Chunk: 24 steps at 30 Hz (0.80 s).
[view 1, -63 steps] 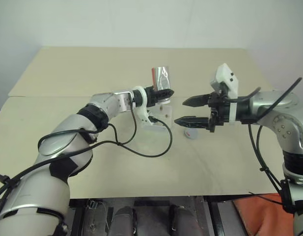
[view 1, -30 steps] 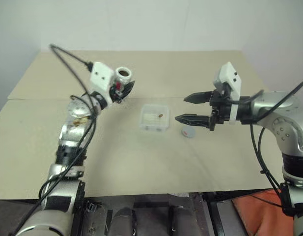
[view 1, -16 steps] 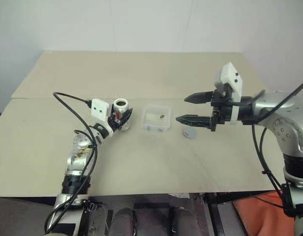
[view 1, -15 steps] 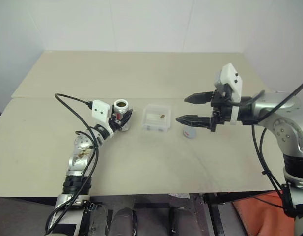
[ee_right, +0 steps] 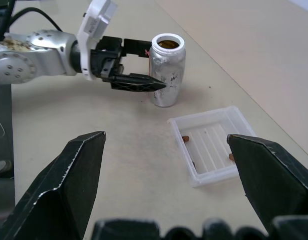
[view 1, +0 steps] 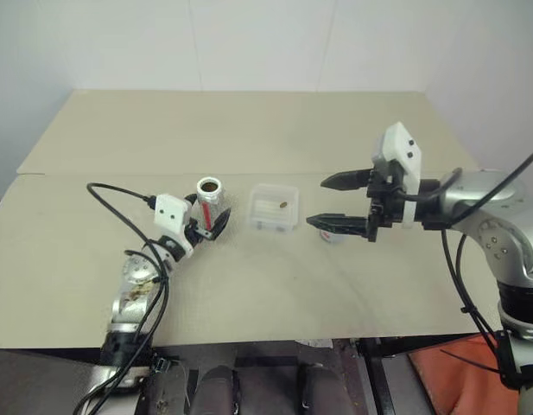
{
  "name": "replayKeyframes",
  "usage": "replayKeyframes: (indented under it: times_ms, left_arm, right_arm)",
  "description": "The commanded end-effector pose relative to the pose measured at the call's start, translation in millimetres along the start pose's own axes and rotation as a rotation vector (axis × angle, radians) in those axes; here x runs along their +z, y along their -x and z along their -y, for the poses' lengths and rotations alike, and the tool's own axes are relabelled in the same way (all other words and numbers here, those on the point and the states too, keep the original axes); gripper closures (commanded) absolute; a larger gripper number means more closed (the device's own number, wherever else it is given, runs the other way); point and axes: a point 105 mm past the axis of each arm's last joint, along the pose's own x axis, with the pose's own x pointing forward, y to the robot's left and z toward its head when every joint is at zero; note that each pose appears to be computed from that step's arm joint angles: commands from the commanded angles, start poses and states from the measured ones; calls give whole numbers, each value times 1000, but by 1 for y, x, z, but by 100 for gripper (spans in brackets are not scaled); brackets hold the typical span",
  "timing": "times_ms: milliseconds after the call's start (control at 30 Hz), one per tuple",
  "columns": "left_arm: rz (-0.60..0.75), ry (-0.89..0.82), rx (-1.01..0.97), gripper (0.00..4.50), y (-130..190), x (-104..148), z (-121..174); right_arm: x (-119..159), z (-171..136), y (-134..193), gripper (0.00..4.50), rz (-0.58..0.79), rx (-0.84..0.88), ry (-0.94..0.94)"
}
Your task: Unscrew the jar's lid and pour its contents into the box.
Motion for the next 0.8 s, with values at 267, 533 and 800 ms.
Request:
replayKeyframes:
  times_ms: [267,533,800]
  left_arm:
    - [-99,-92,-125,3,64,33,2]
    - [-15,-179,-444,3,92,86,9]
    - [19,-175,-586,3,107,121,1]
  right_arm:
    - [4,-7,7,0,29,-22,26]
    - [1,-11,13,0,28,-13,39]
    - [-3,-14,15,0,16,-15,63]
